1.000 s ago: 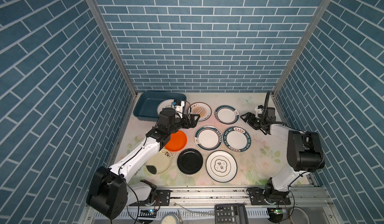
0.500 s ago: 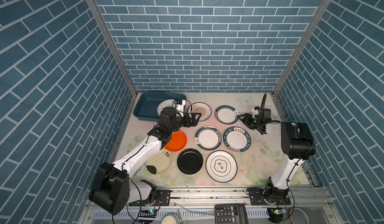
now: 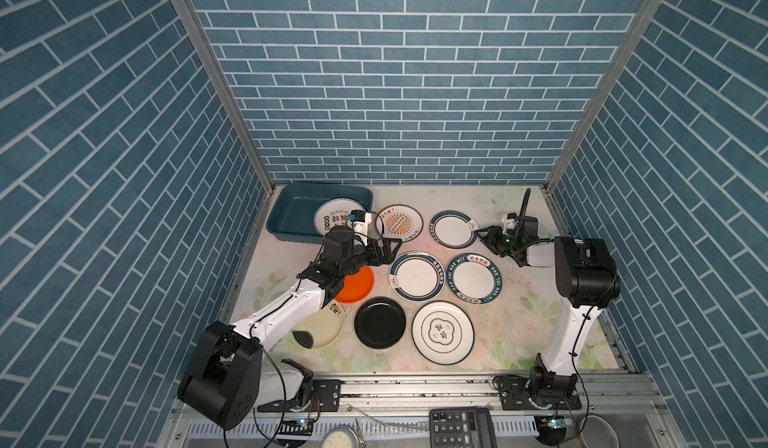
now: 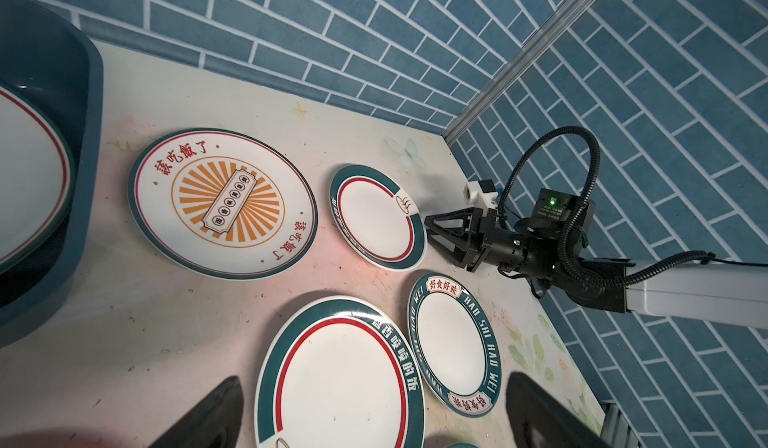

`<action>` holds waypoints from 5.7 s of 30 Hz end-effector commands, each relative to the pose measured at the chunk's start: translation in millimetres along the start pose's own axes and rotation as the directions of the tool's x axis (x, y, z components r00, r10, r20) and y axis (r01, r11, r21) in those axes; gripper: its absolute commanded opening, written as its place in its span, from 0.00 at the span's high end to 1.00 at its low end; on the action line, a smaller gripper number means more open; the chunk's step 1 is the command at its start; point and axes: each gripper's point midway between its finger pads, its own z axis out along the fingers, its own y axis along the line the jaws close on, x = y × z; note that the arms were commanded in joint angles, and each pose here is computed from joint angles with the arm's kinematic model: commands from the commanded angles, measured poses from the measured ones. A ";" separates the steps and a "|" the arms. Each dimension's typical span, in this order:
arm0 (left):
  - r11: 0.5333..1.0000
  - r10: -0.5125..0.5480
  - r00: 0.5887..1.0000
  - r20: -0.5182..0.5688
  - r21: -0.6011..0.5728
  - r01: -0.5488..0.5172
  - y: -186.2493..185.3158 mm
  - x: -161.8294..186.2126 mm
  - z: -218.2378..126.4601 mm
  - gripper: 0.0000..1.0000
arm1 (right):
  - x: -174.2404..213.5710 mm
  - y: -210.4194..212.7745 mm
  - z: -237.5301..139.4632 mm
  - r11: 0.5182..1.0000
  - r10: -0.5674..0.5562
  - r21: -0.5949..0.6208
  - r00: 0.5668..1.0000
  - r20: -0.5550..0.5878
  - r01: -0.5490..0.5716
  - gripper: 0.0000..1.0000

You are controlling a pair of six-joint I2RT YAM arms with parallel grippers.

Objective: Place the plates into the plastic bin on the countertop
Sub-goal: 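Move the right gripper to the green-rimmed plate while the left nears the sunburst plate, then lift the green-rimmed plate on edge with the right gripper toward the left gripper, then grasp the plate rim with the left gripper and release it from the right gripper, then carry the plate with the left gripper and lower it into the teal bin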

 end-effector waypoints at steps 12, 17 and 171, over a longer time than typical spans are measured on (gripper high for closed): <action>0.995 0.088 0.995 -0.055 0.054 -0.085 -13.3 29.2 17.7 0.00 | 4.8 5.8 13.4 1.000 0.019 -0.021 0.999 -0.026 -0.020 0.66; 0.992 0.119 0.990 -0.078 0.043 -0.116 -13.1 37.9 19.8 0.01 | 9.1 12.5 19.4 0.999 0.018 -0.047 0.998 -0.061 -0.021 0.68; 0.806 -0.152 0.932 0.331 -0.504 0.310 174.6 -112.8 -44.9 1.00 | 105.2 174.7 -64.5 0.850 -0.527 -0.049 0.844 -0.101 0.525 0.32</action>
